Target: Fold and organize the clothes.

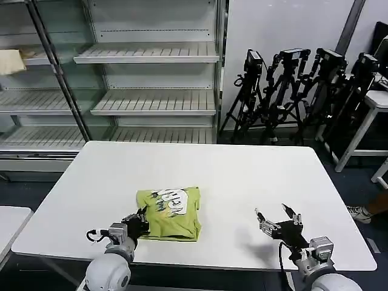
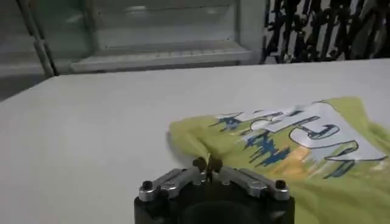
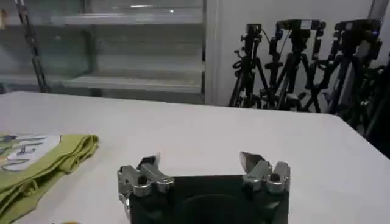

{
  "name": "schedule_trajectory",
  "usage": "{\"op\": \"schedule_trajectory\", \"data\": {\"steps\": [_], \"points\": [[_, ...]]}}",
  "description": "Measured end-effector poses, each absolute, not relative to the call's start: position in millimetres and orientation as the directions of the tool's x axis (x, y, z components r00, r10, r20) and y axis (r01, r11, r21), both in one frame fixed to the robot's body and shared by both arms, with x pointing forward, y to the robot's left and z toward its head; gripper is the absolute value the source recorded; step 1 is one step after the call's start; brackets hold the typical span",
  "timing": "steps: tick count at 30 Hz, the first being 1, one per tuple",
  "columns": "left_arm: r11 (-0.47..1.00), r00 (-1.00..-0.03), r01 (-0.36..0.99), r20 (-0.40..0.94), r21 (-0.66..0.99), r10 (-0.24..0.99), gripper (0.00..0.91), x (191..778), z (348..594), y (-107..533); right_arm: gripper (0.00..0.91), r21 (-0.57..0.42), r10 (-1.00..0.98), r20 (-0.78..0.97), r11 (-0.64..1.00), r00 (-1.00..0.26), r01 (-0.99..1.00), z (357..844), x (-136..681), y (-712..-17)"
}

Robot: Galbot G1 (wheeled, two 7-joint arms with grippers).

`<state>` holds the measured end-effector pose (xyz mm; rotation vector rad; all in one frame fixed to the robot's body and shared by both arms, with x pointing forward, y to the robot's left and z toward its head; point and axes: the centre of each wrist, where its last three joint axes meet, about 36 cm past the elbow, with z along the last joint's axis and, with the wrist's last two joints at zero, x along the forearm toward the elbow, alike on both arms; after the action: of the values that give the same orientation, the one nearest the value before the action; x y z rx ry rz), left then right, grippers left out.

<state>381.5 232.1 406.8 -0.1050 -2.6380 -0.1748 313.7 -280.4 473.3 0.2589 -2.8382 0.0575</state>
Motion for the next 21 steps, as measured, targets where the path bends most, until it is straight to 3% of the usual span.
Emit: {"op": "schedule_trajectory", "data": {"steps": [7, 16, 21], "points": [[0.951, -0.895, 0.072, 0.441, 0.299, -0.071, 0.010, 387, 425, 301, 0.907, -0.003, -0.191, 0.276, 0.980, -0.942, -0.200, 474, 315, -277], [0.780, -0.925, 0.027, 0.311, 0.625, -0.217, 0.010, 392, 495, 406, 0.907, 0.011, -0.197, 0.264, 0.979, -0.944, -0.202, 471, 319, -276], [0.675, -0.943, 0.062, 0.265, 0.735, -0.202, 0.010, 384, 526, 407, 0.907, 0.020, -0.193, 0.274, 0.981, -0.942, -0.195, 466, 318, -277]]}}
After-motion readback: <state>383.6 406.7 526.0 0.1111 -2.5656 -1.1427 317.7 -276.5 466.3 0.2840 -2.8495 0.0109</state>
